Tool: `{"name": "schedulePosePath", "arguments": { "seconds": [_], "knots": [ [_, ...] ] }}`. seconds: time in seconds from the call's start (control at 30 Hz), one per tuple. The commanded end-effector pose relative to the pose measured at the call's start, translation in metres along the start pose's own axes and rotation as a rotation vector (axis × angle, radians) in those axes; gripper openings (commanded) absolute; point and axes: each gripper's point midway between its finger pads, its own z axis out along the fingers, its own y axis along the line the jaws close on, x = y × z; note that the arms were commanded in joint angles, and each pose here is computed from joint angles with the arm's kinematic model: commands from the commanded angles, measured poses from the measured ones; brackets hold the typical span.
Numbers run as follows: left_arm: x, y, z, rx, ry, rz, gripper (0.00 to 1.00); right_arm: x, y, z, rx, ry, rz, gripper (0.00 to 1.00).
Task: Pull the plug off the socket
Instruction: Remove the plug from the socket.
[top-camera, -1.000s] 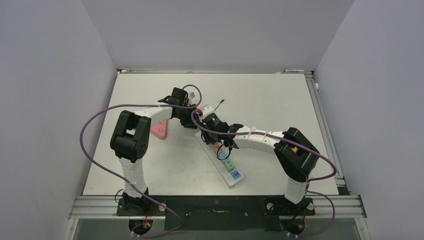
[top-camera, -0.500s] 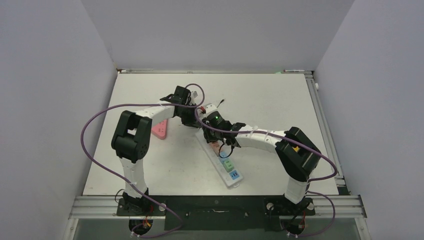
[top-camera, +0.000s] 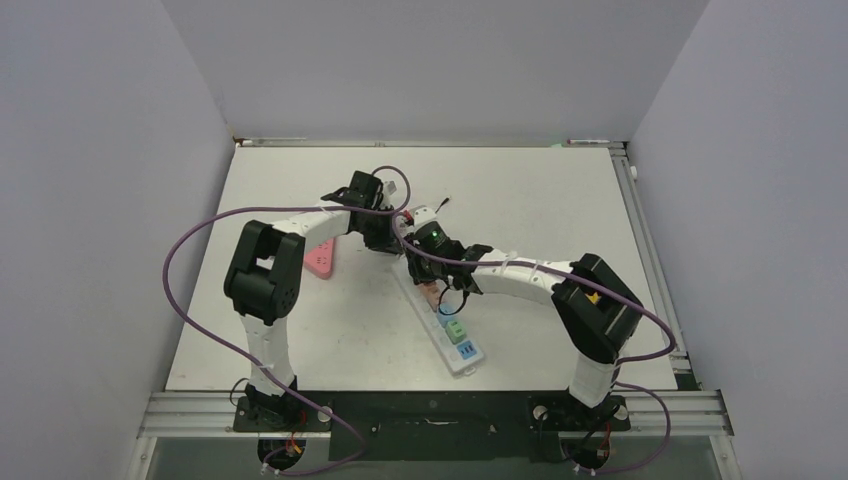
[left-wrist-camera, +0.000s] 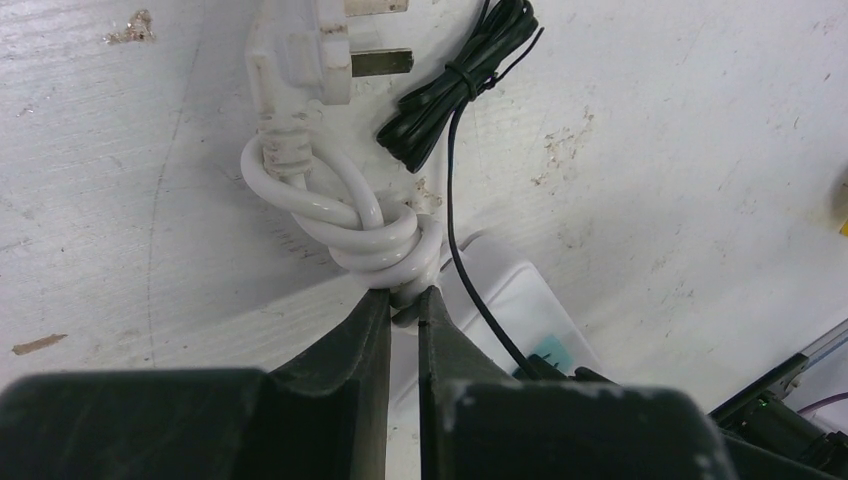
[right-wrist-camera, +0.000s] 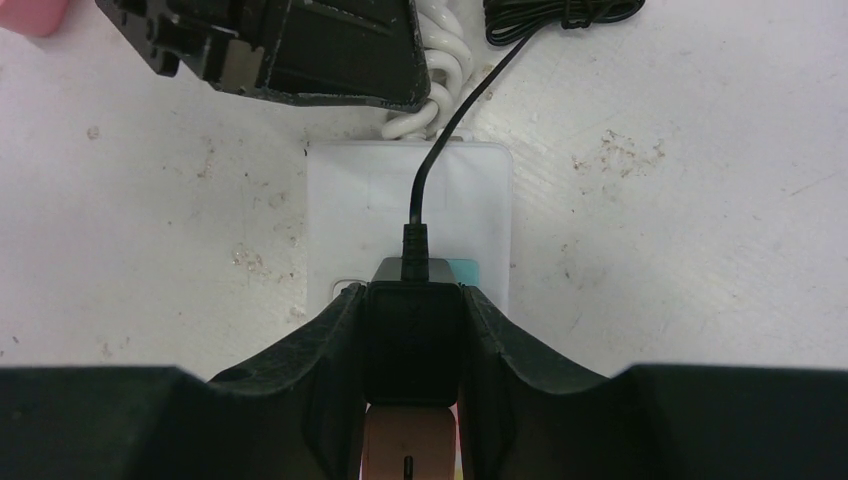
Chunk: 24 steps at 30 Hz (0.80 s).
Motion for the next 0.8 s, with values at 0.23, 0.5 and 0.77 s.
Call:
{"name": "schedulePosePath", "arguments": {
  "seconds": [0.23, 0.5, 0.77],
  "knots": [
    [0.009, 0.025, 0.016, -0.097, 0.038, 0.017, 0.0, -0.012, 0.009, -0.016, 0.272, -0.06, -0.226, 0.05],
    [0.011, 0.027, 0.018, -0.103, 0.045, 0.017, 0.0, -0.011, 0.026, -0.018, 0.321, -0.081, -0.338, 0.05],
    [0.011, 0.027, 0.018, -0.105, 0.046, 0.018, 0.0, -0.015, 0.028, -0.018, 0.291, -0.083, -0.295, 0.05]
  ]
}}
